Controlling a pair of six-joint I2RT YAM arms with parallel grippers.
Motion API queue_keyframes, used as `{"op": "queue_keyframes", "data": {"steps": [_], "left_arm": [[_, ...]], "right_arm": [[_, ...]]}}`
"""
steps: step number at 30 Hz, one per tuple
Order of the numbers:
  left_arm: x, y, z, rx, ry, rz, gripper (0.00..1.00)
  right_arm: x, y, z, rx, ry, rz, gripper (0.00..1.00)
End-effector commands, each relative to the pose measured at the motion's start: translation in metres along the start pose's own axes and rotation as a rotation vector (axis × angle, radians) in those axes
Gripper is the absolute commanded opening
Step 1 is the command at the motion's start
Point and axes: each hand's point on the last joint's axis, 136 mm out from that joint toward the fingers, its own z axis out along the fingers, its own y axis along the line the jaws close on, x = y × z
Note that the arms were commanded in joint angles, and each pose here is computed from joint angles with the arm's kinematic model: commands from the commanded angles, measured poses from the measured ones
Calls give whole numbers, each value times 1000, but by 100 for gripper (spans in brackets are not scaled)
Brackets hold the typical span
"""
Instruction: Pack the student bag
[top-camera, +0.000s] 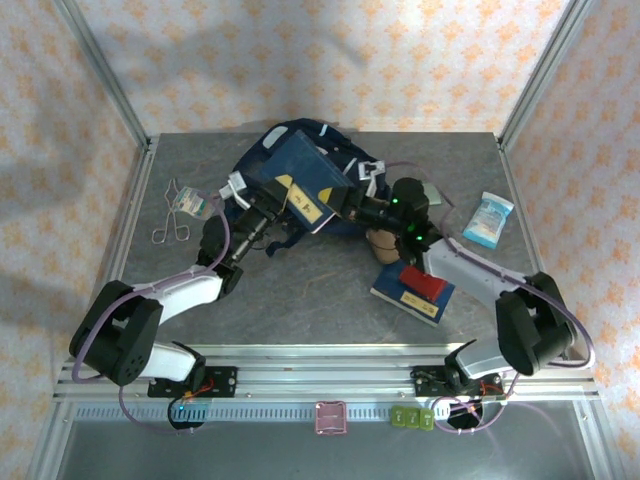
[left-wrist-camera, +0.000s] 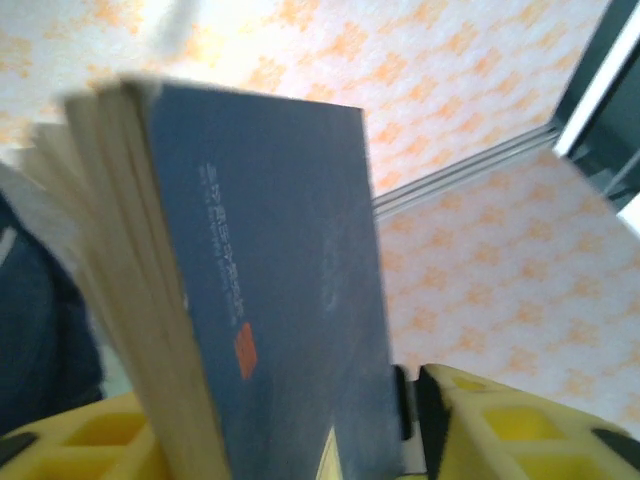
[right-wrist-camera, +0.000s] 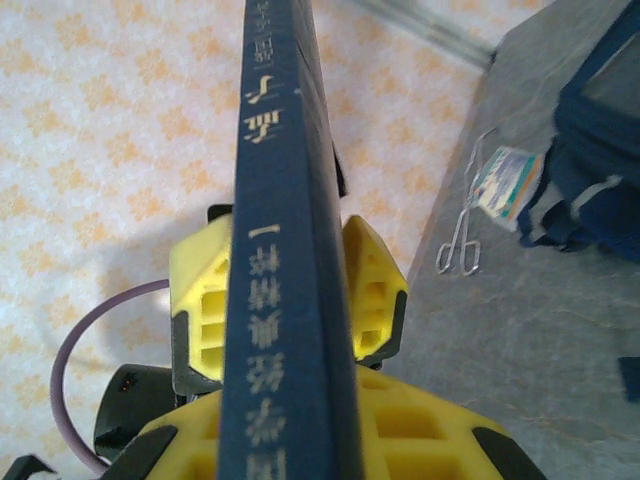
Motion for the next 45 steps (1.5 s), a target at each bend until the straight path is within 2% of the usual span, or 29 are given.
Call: {"op": "queue_keyframes", "data": {"steps": [1, 7, 17, 21, 25, 30, 36, 38, 41, 44, 45], "left_arm": [[9, 17, 14, -149, 99, 168, 57], [32, 74, 45, -470, 314, 391, 57], [86, 143, 112, -762, 619, 702, 61], [93, 160, 134, -846, 646, 856, 64], [92, 181, 148, -919, 658, 954, 64], [97, 201, 156, -938, 688, 1020, 66], [103, 235, 148, -1010, 734, 1077, 66], [103, 246, 144, -1039, 742, 1108, 62], [107, 260, 138, -1062, 772, 1127, 47], [108, 263, 136, -1067, 787, 1135, 7], [107, 260, 136, -1061, 786, 1133, 0]], "right_arm": [[-39, 0, -37, 91, -152, -77, 0], [-78, -39, -105, 307, -388, -22, 0], [-88, -59, -170, 471, -601, -9, 0], [-89, -56, -181, 467, -628, -19, 0], [-86, -54, -185, 468, -631, -31, 0], [-85, -54, -187, 470, -631, -43, 0], [-85, -56, -185, 464, -622, -37, 0], [-85, -56, -185, 462, -620, -35, 0], [-84, -58, -185, 465, -619, -28, 0], [-83, -59, -184, 464, -617, -25, 0], [-83, -61, -185, 469, -617, -22, 0]]}}
